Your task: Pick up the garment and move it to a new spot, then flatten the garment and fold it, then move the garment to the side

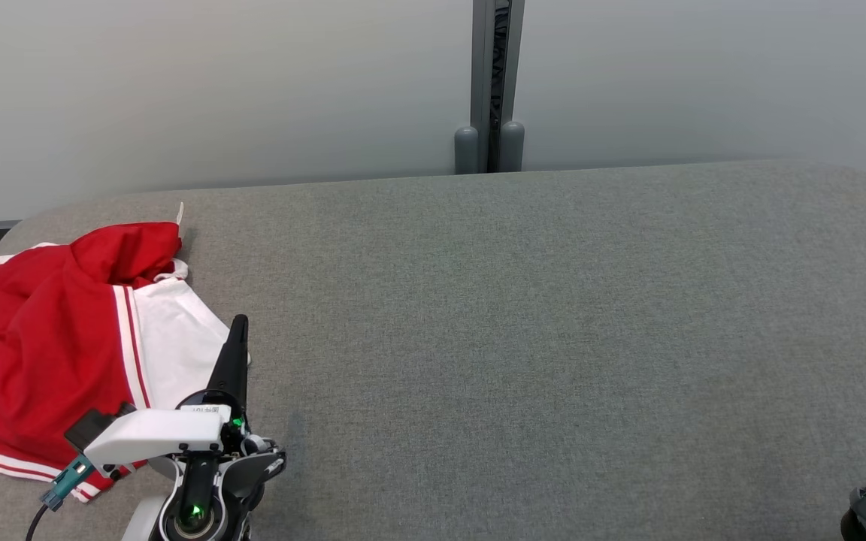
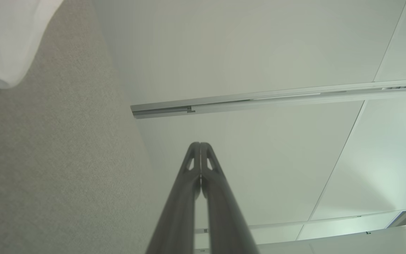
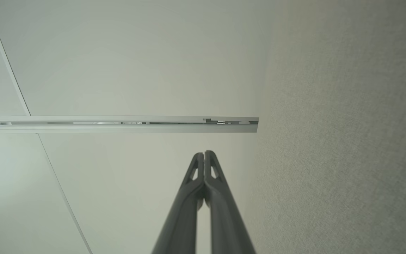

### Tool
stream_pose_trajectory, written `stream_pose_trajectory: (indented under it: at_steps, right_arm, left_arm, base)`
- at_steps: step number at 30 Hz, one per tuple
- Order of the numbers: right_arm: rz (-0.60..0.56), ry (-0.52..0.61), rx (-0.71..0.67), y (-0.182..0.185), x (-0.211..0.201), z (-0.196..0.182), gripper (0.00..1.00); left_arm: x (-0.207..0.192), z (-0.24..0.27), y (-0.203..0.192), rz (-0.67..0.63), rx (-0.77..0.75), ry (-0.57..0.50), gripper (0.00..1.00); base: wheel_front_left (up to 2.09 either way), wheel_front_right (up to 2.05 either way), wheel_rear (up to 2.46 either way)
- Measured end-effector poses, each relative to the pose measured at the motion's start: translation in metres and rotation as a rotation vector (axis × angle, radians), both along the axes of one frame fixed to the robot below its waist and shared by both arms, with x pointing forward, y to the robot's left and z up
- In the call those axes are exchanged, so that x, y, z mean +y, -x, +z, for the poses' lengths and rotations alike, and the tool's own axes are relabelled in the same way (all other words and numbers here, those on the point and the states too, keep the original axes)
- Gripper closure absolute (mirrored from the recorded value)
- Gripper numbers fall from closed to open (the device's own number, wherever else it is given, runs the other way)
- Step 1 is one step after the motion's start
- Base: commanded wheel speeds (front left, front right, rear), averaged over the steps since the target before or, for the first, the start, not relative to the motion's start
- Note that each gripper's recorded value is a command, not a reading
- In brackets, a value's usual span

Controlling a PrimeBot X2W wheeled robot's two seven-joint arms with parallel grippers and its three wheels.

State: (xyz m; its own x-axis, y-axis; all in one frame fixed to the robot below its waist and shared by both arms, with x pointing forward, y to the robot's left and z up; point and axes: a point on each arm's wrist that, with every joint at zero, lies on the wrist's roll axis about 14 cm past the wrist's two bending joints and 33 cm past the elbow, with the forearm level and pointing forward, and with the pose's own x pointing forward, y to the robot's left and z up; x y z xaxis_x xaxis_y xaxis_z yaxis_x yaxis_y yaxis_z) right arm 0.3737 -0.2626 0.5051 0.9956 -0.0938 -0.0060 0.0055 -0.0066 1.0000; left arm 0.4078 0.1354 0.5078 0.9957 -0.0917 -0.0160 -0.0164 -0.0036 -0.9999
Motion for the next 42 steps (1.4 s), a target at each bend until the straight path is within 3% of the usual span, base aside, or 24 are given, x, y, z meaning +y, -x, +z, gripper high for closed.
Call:
stream_pose_trajectory:
  at_steps: [42]
  right_arm:
    - [0.000,0.000,0.000,-0.0001,0.0000,0.0002,1.00]
  left_arm:
    - [0.0000,0.0000,0.0000,0.000,0.000,0.000,1.00]
  base:
    - [0.00,0.00,0.00]
